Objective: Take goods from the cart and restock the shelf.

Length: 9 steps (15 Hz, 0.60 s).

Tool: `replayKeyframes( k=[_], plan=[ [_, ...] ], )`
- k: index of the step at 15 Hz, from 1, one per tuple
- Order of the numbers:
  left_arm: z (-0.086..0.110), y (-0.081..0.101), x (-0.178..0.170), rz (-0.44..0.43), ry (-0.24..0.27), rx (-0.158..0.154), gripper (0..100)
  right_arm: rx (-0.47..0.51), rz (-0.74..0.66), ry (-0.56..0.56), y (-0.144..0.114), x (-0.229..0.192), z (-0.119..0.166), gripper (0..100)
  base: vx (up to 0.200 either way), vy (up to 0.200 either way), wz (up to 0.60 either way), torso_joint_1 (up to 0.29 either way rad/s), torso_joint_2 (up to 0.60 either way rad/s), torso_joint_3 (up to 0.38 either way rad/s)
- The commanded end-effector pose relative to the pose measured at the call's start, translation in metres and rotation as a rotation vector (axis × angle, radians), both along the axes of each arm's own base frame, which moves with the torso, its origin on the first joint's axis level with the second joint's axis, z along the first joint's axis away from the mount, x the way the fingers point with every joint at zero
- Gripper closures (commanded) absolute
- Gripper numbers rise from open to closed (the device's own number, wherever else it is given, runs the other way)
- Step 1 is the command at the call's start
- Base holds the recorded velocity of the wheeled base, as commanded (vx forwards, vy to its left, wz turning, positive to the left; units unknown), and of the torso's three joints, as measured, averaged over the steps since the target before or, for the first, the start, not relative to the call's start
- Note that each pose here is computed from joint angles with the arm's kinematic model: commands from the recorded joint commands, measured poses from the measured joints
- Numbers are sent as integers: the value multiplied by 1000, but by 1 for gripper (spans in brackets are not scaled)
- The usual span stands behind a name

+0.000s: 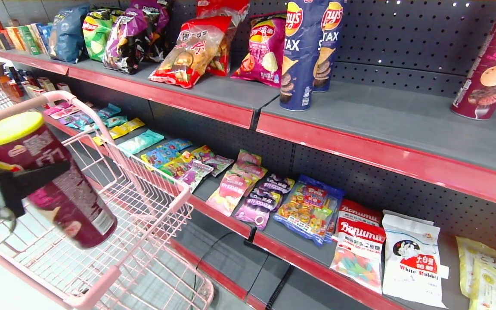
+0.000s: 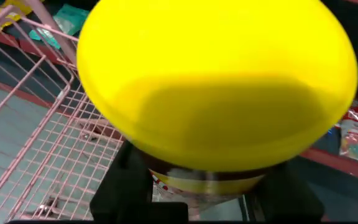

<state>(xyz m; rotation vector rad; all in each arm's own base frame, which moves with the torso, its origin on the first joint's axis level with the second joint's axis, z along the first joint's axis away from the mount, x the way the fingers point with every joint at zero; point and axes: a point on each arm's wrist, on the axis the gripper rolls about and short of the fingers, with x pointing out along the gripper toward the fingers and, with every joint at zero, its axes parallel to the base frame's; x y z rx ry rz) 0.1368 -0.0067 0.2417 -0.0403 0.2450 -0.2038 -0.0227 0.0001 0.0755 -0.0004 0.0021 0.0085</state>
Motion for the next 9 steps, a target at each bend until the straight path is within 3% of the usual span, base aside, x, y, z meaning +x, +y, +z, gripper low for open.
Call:
replayKeyframes(
  k=[1,4,9],
  plan=[
    [-5,2,-96,3,-130,-2,100,-1,1,1,0,0,0,0,0,0,0,32,-129,-80],
    [-32,2,-119,5,-148,5,100,2,1,1,0,0,0,0,0,0,0,103,-374,-256],
    [-40,3,-118,37,-125,12,100,2,4,1,0,0,0,0,0,0,0,170,-502,-337]
  ],
)
